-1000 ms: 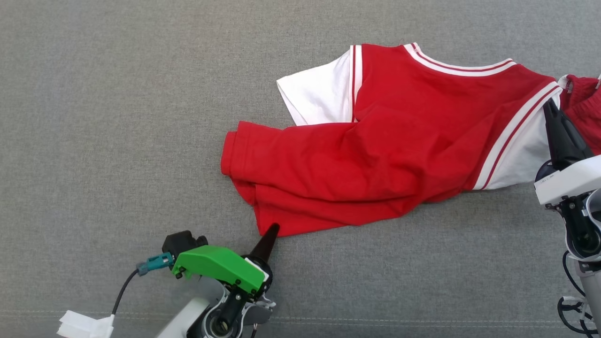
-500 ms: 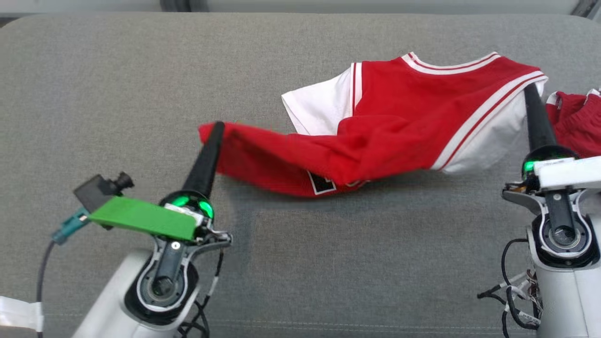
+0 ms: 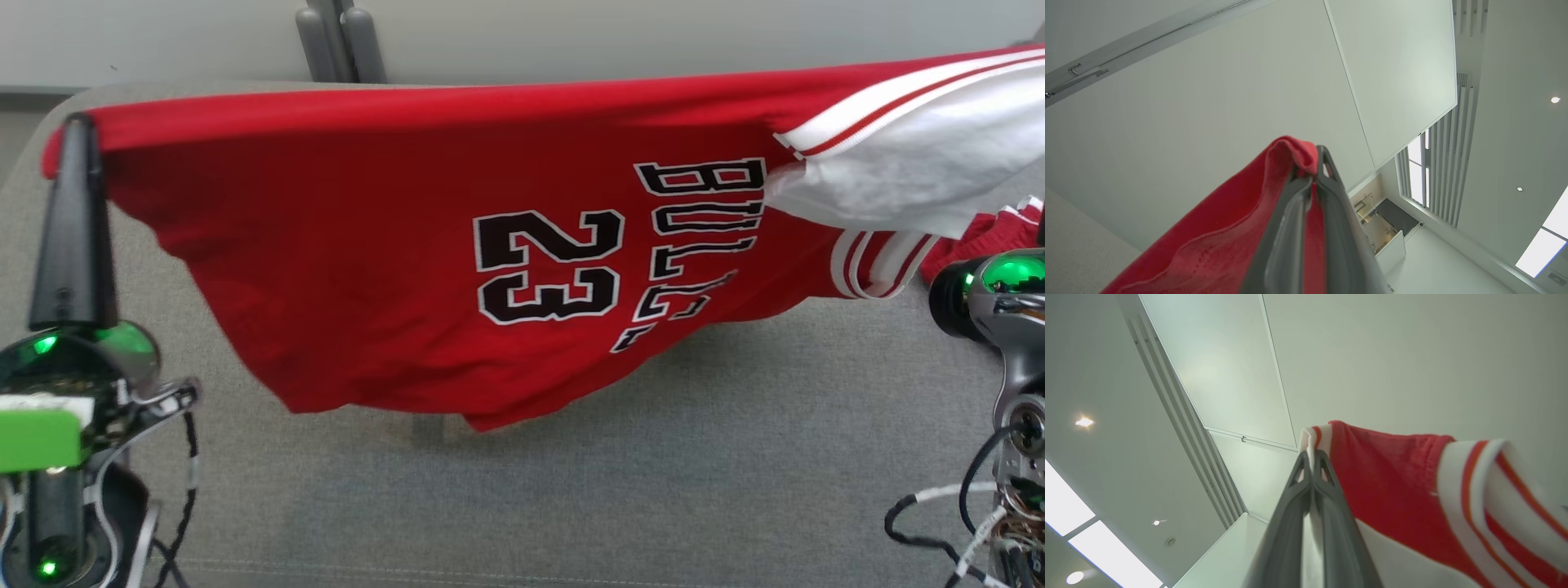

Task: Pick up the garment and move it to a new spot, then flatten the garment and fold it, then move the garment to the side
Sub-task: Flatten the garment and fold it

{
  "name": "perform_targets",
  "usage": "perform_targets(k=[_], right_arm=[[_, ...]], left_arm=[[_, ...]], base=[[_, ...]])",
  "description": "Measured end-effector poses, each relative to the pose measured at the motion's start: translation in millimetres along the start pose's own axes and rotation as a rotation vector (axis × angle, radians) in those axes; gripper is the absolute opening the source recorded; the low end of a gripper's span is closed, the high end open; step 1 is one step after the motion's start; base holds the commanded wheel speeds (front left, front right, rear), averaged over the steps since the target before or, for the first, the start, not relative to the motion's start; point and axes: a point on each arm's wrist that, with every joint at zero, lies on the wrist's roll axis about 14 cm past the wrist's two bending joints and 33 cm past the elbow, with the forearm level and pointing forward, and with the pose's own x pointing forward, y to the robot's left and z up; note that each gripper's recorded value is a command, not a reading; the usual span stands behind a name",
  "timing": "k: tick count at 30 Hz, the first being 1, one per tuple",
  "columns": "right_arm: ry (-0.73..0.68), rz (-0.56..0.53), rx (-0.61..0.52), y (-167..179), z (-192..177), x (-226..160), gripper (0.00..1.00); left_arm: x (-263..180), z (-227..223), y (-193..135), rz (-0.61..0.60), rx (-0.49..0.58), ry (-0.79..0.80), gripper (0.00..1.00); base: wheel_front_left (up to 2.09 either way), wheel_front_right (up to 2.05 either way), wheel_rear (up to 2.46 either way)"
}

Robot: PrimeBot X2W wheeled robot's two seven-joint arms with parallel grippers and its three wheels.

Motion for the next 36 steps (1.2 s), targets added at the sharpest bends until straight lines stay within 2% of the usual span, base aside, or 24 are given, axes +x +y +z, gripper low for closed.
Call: perform_targets(k=[4, 8, 10, 16, 19, 27, 31, 36], right_arm=[[0.04, 0.061, 0.16, 32.5, -12.2, -14.0, 0.0], [0.05, 0.023, 0.23, 36.8, -20.6, -33.5, 0.0], [0.04, -0.008, 0.262, 33.9, -21.8, -42.0, 0.0], [-0.007, -0.129, 0.31, 4.0, -22.2, -52.4, 0.0], [-0.021, -0.179, 0.297, -14.7, -22.1, -50.8, 0.0], [-0.078, -0.294, 0.194, -77.6, -9.8, -26.6, 0.0], [-0.093, -0.342, 0.117, -110.9, -4.7, -7.4, 0.0], [-0.069, -0.489, -0.045, -178.1, 1.7, -1.6, 0.0]], left_arm=[[-5.2, 28.8, -31.3, -0.057, 0.051, -0.089, 0.0], [-9.2, 32.6, -49.9, -0.089, 0.059, -0.102, 0.0], [-11.0, 28.9, -47.6, -0.074, 0.055, -0.089, 0.0], [-10.7, 21.9, -7.7, 0.048, 0.05, -0.058, 0.0], [-7.9, 16.8, 24.6, 0.132, 0.063, -0.036, 0.0], [-2.0, 1.9, 123.2, 0.369, 0.096, 0.029, 0.0], [11.0, -7.1, 156.2, 0.413, 0.146, 0.085, 0.0], [26.7, -22.2, 195.0, 0.462, 0.173, 0.146, 0.0]], base=[[0.0, 0.0, 0.0], [0.0, 0.0, 0.0], [0.0, 0.0, 0.0], [0.0, 0.0, 0.0], [0.0, 0.0, 0.0], [0.0, 0.0, 0.0], [0.0, 0.0, 0.0], [0.0, 0.0, 0.0]])
